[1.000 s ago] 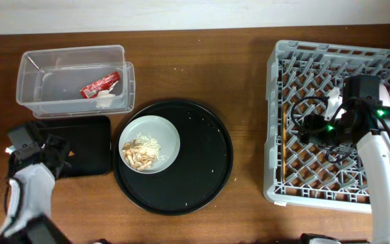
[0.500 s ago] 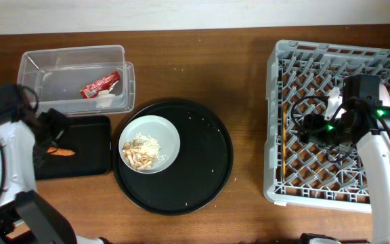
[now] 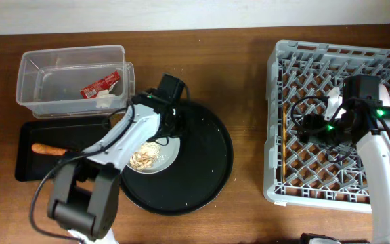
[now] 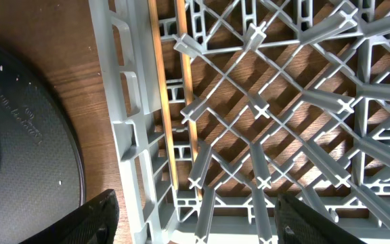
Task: Sort waste into correct bins and load items into the dishwasher rack
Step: 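Lift the white plate with the left gripper and tip food onto the black tray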
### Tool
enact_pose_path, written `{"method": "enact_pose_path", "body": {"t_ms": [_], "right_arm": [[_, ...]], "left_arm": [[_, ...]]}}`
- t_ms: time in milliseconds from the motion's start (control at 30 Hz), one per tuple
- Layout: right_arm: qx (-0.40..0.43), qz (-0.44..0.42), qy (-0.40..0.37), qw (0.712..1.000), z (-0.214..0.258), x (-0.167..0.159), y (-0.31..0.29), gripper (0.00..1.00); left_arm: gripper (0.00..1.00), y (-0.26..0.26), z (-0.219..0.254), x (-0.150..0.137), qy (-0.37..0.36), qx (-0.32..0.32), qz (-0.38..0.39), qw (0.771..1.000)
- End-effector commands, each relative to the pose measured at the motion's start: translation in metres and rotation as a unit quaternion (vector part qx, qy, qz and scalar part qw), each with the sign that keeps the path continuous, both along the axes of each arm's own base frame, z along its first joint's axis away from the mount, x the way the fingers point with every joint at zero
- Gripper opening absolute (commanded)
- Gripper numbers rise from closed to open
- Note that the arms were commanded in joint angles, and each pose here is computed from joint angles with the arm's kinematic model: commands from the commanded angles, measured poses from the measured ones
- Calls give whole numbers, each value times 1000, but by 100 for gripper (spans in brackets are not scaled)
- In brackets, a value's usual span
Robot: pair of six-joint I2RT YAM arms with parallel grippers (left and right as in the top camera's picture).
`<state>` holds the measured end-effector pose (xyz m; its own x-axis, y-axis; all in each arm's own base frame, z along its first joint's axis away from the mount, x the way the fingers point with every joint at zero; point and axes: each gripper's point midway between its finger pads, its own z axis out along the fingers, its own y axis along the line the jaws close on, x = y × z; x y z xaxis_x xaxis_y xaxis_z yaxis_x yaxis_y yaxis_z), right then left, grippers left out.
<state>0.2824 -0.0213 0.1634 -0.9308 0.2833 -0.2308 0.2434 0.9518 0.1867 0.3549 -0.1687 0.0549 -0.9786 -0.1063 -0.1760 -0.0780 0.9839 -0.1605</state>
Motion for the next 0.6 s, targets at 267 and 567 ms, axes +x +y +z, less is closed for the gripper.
{"method": "enact_pose_path", "body": {"t_ms": [267, 567], "right_arm": [[0, 3, 0, 1000, 0, 0, 0, 74], [1, 3, 4, 1000, 0, -2, 0, 74]], "left_arm": [[18, -1, -64, -28, 99, 47, -18, 994], [8, 17, -64, -49, 80, 208, -69, 972]]}}
